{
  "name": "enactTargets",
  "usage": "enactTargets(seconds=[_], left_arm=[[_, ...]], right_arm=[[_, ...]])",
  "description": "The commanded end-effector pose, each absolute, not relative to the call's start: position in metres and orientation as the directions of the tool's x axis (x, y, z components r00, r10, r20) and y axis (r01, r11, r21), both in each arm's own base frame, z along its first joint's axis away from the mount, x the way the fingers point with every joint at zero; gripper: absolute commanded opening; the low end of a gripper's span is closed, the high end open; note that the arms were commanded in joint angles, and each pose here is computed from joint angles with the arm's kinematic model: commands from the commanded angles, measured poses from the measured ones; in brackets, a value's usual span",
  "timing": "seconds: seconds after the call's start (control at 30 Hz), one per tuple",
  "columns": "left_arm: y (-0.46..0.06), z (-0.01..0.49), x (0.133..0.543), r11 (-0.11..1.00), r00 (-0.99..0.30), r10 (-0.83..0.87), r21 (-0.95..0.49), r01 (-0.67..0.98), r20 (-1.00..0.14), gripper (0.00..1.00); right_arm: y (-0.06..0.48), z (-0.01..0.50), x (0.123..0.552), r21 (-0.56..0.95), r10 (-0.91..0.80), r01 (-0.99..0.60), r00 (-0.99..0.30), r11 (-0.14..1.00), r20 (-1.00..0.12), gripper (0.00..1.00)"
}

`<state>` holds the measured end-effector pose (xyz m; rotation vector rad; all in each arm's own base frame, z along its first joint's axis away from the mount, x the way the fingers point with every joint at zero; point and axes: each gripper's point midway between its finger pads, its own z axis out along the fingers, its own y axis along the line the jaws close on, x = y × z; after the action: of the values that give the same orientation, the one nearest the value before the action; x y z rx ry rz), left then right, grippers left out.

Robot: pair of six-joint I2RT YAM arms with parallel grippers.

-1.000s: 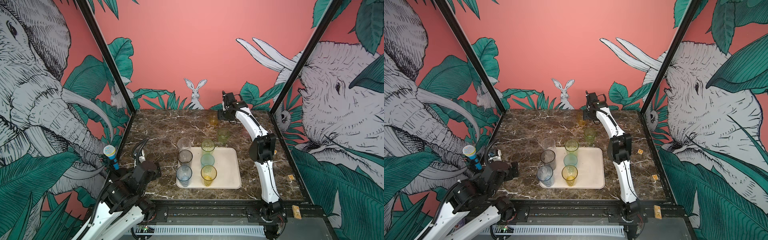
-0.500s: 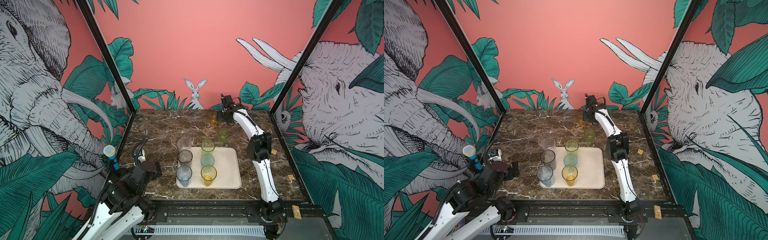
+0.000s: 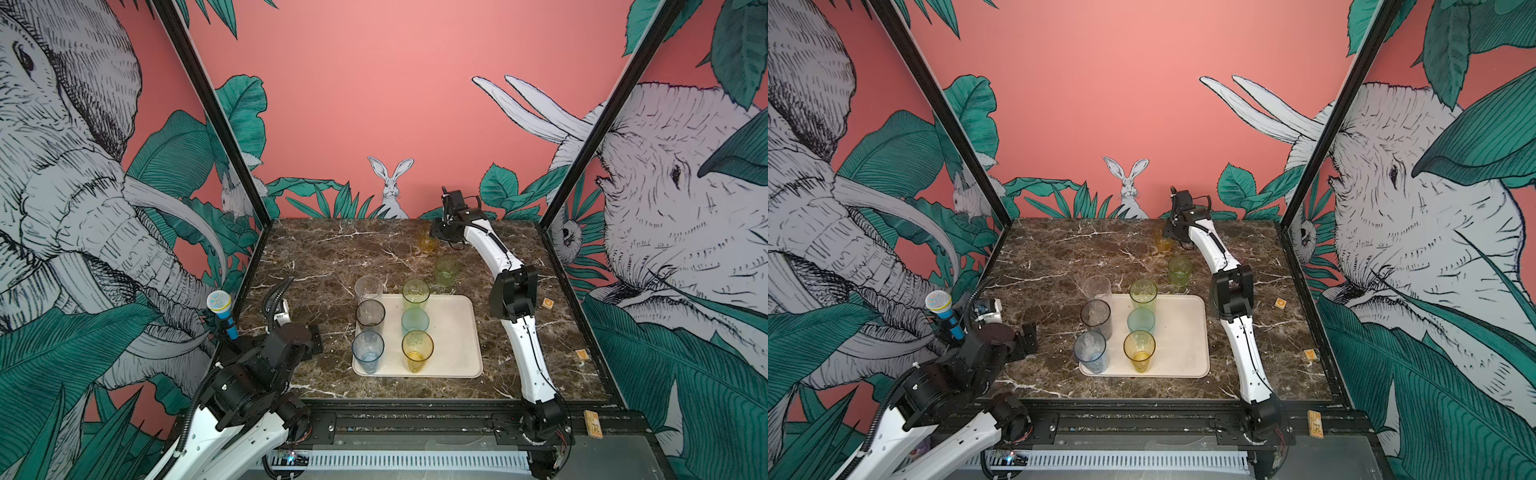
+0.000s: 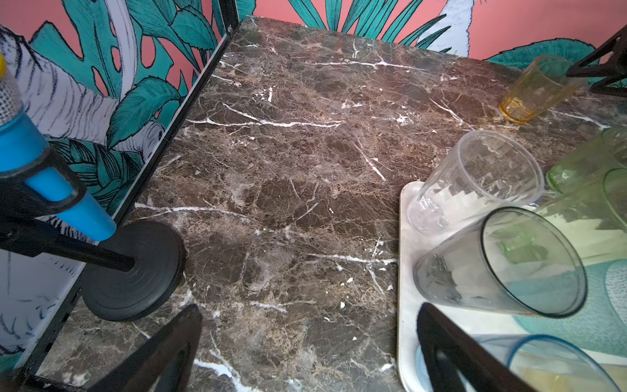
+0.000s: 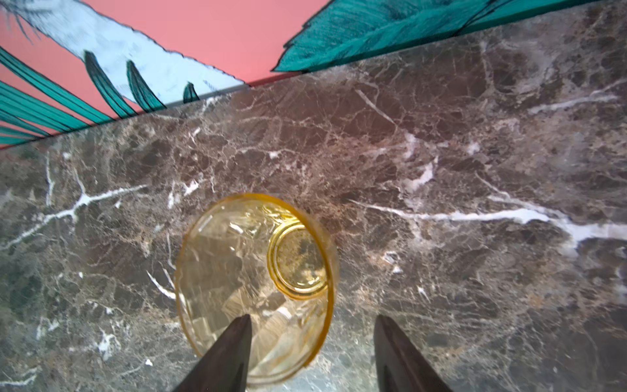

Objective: Place the glasses into the tray
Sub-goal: Pick up the glass from the top-center of the table.

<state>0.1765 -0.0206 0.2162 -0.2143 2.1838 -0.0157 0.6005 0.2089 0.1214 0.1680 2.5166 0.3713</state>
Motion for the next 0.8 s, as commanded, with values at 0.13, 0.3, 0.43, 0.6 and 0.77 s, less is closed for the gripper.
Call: enactTargets(seconds=[0.13, 0.3, 0.43, 0.6, 0.77], left_arm=[[-0.018, 0.213, 0.177, 0.984, -0.564, -0.161, -0.086, -0.158, -0.81, 0.99], [-0.017, 0.215, 0.175, 0.982, -0.564, -0.171, -0.094, -0.163, -0.808, 1.0], [-0.016, 0.216, 0.173, 0.98, -0.557, -0.183, -0.106, -0.167, -0.81, 0.99], [-0.015, 0.217, 0.172, 0.979, -0.548, -0.195, -0.124, -0.164, -0.813, 0.99], [-0.016, 0.218, 0.171, 0.978, -0.55, -0.199, -0.131, -0.162, -0.811, 0.99]], right_arm=[[0.21, 0.12, 0.614, 0.337, 0.238, 0.049, -0.801, 0.94, -0.549, 0.5], [0.213, 0.115, 0.615, 0.36, 0.247, 0.045, -0.807, 0.932, -0.537, 0.44], [0.211, 0.111, 0.615, 0.354, 0.244, 0.047, -0.81, 0.934, -0.534, 0.41], [0.212, 0.109, 0.614, 0.367, 0.24, 0.038, -0.818, 0.93, -0.523, 0.31], [0.21, 0.103, 0.612, 0.374, 0.241, 0.043, -0.83, 0.927, -0.503, 0.26]])
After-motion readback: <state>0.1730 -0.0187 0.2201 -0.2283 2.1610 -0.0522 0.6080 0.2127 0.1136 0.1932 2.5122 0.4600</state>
